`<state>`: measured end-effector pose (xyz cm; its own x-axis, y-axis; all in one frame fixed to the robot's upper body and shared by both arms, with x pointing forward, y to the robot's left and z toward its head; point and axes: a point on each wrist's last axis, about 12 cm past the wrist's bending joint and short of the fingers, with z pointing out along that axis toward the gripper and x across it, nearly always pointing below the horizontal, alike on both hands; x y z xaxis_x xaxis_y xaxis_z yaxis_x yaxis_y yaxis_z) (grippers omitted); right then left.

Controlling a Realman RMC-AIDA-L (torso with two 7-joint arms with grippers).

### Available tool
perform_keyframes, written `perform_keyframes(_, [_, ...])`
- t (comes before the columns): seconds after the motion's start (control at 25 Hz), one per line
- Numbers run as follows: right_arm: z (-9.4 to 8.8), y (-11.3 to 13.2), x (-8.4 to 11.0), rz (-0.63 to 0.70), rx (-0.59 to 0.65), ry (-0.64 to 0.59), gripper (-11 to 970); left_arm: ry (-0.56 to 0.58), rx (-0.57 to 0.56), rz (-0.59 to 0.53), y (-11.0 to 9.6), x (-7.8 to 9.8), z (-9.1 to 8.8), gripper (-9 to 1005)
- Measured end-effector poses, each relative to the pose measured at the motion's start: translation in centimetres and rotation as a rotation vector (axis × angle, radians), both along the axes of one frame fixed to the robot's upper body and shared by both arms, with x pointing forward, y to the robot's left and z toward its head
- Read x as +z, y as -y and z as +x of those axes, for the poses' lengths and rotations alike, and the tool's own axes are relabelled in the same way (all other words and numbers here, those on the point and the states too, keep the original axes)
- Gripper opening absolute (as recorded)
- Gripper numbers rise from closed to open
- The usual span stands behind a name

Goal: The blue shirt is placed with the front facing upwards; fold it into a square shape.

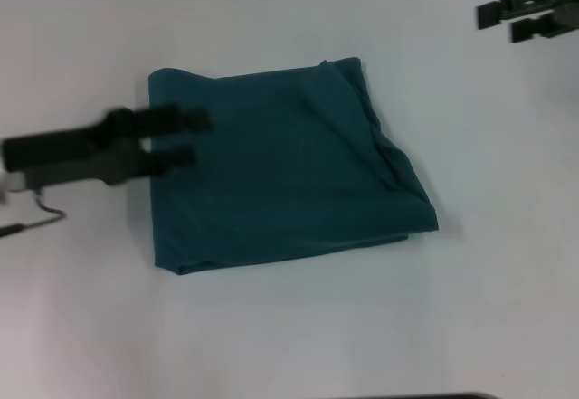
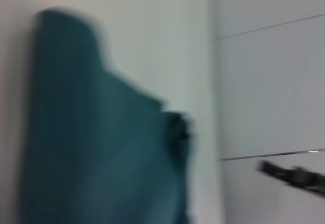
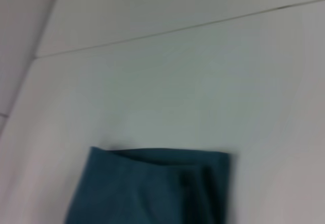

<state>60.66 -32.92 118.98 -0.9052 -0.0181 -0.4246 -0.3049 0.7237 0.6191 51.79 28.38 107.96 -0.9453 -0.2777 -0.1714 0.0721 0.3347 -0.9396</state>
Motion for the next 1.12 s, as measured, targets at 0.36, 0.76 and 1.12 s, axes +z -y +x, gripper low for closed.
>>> perform_keyframes(0.36, [1.2, -8.5, -2.0, -0.104, 0.237, -0.042, 900, 0.108, 0.169, -0.102, -5.8, 2.4, -2.4, 798])
perform_keyframes(0.76, [2.6, -13.9, -2.8, -0.239, 0.281, -0.043, 900, 0.124, 0.198, -0.117, -6.7, 2.7, -2.8, 798])
perform_keyframes(1.12, [2.7, -15.9, -5.0, -0.292, 0.251, -0.031, 900, 0.129, 0.199, -0.120, -6.4, 2.6, -2.4, 798])
